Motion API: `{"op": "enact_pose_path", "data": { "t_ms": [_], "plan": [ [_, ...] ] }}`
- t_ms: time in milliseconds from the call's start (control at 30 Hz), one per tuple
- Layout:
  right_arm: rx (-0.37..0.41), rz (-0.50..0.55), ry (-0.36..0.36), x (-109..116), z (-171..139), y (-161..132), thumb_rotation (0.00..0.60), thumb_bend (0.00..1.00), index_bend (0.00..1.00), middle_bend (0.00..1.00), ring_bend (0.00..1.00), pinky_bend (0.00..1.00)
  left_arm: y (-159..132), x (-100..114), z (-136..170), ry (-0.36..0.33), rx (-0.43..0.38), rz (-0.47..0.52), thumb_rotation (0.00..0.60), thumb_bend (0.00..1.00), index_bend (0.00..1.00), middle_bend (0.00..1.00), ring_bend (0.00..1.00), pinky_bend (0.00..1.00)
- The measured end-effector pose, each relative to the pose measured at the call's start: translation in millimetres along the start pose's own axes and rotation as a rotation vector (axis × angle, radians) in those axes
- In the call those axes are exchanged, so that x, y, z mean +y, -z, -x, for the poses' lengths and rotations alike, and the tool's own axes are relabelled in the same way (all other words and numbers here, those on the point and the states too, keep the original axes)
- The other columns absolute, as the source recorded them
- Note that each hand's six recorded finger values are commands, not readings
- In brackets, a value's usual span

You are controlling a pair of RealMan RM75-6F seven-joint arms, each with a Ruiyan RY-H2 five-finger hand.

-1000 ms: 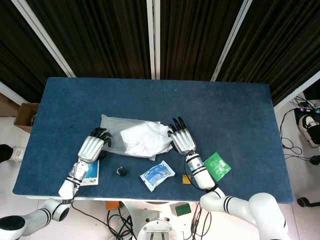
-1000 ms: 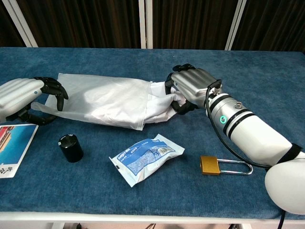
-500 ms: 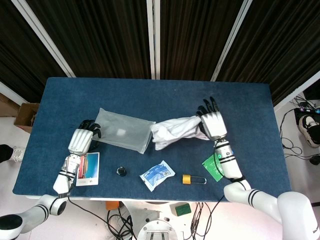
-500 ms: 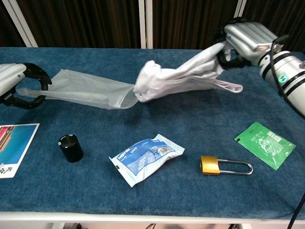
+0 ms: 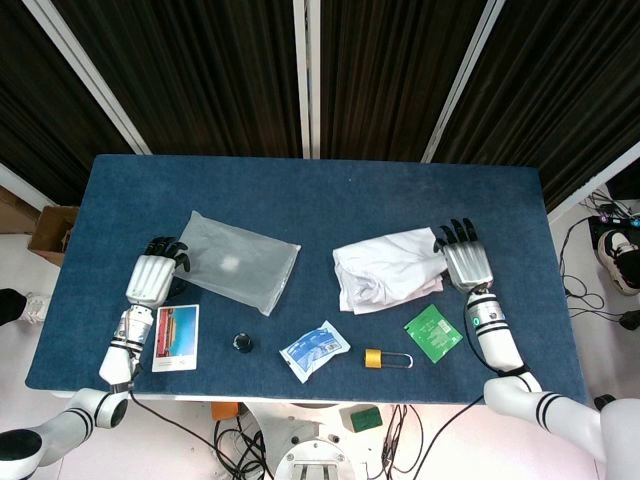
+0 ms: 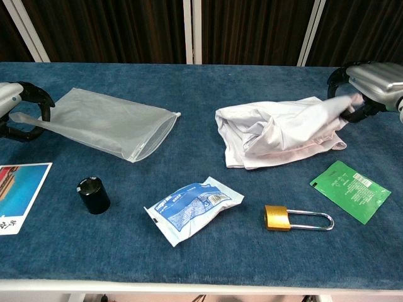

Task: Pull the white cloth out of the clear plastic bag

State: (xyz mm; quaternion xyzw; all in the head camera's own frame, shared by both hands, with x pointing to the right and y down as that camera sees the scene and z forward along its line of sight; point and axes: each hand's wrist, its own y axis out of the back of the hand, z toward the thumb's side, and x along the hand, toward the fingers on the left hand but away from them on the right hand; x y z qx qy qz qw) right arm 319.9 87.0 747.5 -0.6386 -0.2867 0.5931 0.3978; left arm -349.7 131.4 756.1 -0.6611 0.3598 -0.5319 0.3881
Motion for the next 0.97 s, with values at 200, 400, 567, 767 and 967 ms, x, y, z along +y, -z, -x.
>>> {"op": "enact_pose_path", "data": {
  "t_ms": [200,400,567,767,967],
  "plan": [
    [-0.065,-0.090,-0.126,10.0,-18.0,32.6,0.600,0.15,0.00,0.00,0.00,0.00,8.5,11.8,3.1,-0.005,0.027,-0.032,0.600,0.40,0.25,0.16,0.10,0.15],
    [-0.146,-0.061,-0.132,46.5,-46.4,69.1,0.600,0.16,0.00,0.03,0.00,0.00,18.6,34.9,11.7,-0.037,0.066,-0.004,0.600,0.27,0.17,0.14,0.10,0.15],
    [-0.189,0.053,-0.070,69.1,-73.3,94.1,0.600,0.20,0.07,0.14,0.00,0.04,30.6,64.1,29.6,-0.061,0.097,0.015,0.600,0.12,0.17,0.14,0.10,0.15],
    [-0.172,0.228,0.056,87.7,-122.0,119.6,0.600,0.22,0.14,0.20,0.02,0.08,57.9,111.0,70.6,-0.065,0.175,-0.060,0.600,0.11,0.18,0.14,0.10,0.15],
    [-0.155,0.332,0.148,89.6,-196.7,137.5,0.600,0.22,0.16,0.21,0.03,0.08,73.2,137.2,130.2,-0.071,0.251,-0.120,0.600,0.11,0.18,0.14,0.10,0.15]
  ]
}}
